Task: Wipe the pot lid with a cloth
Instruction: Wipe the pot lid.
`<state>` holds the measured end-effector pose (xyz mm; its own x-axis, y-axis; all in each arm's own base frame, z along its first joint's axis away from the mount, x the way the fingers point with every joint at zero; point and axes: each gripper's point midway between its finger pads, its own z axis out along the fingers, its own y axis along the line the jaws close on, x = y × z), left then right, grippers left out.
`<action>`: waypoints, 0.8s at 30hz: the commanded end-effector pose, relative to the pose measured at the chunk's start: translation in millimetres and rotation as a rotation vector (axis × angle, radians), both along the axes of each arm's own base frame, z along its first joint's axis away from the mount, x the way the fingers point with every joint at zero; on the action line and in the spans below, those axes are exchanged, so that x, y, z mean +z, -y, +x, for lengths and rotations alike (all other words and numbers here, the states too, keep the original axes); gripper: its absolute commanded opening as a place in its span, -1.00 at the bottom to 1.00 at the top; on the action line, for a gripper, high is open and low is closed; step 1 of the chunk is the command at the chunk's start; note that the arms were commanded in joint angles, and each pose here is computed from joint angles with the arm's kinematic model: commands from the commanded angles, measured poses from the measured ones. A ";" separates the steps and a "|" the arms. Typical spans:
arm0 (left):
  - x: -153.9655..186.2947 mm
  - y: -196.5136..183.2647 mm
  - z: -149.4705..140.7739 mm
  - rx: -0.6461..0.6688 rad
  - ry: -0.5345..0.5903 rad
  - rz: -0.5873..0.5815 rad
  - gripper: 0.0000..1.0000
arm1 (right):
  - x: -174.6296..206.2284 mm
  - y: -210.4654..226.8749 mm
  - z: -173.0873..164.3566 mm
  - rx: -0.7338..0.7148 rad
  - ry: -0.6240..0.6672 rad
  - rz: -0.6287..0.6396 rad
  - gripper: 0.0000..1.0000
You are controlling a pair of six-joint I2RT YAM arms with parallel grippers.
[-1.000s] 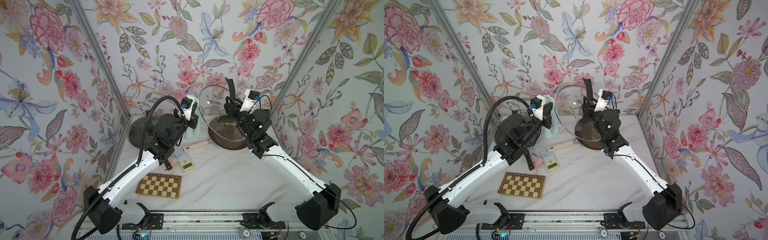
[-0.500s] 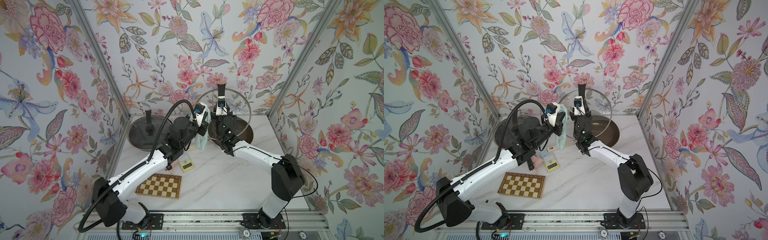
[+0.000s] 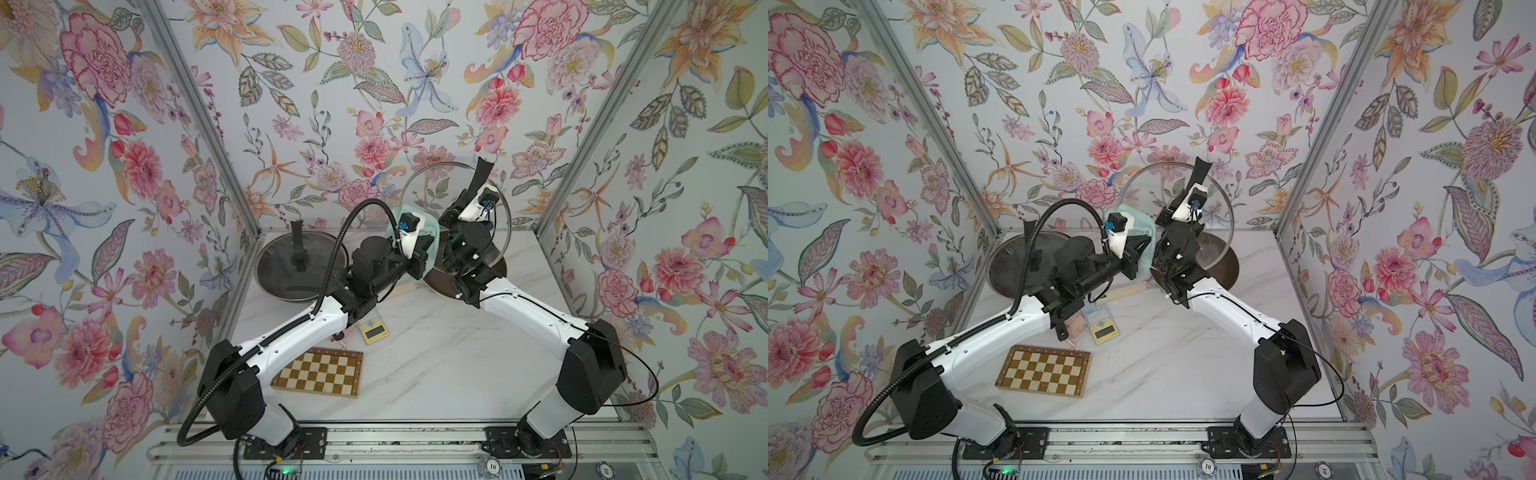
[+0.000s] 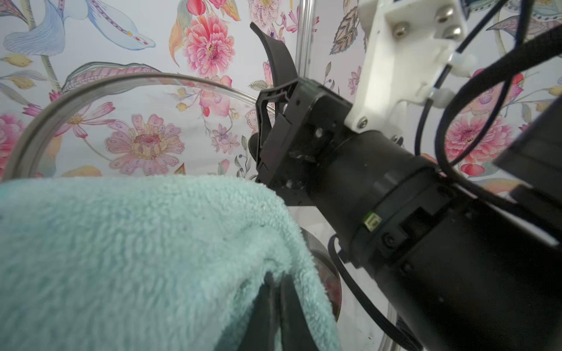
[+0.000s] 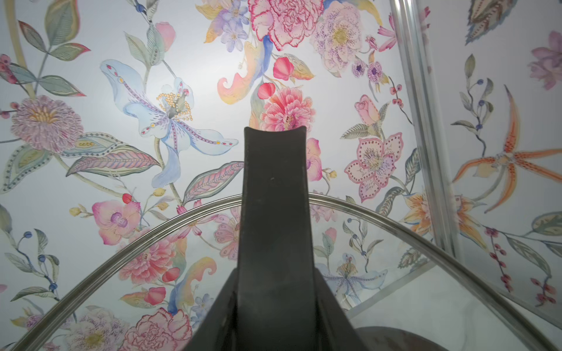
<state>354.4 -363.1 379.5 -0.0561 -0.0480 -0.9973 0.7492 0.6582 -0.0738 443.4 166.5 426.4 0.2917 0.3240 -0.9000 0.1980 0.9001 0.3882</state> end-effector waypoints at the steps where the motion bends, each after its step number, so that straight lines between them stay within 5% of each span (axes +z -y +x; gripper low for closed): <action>1: 14.3 8.3 -1.5 -0.055 -0.003 -0.053 -1.00 | 48.2 10.7 -28.7 0.053 0.150 0.229 -1.00; 11: 16.5 -35.8 63.7 0.159 0.001 -0.042 -1.00 | 56.5 -43.3 -75.7 0.405 0.263 -0.107 -1.00; 24: 24.6 -31.4 110.3 0.154 0.002 -0.006 -1.00 | 34.5 -78.2 -143.4 0.695 0.251 -0.510 -1.00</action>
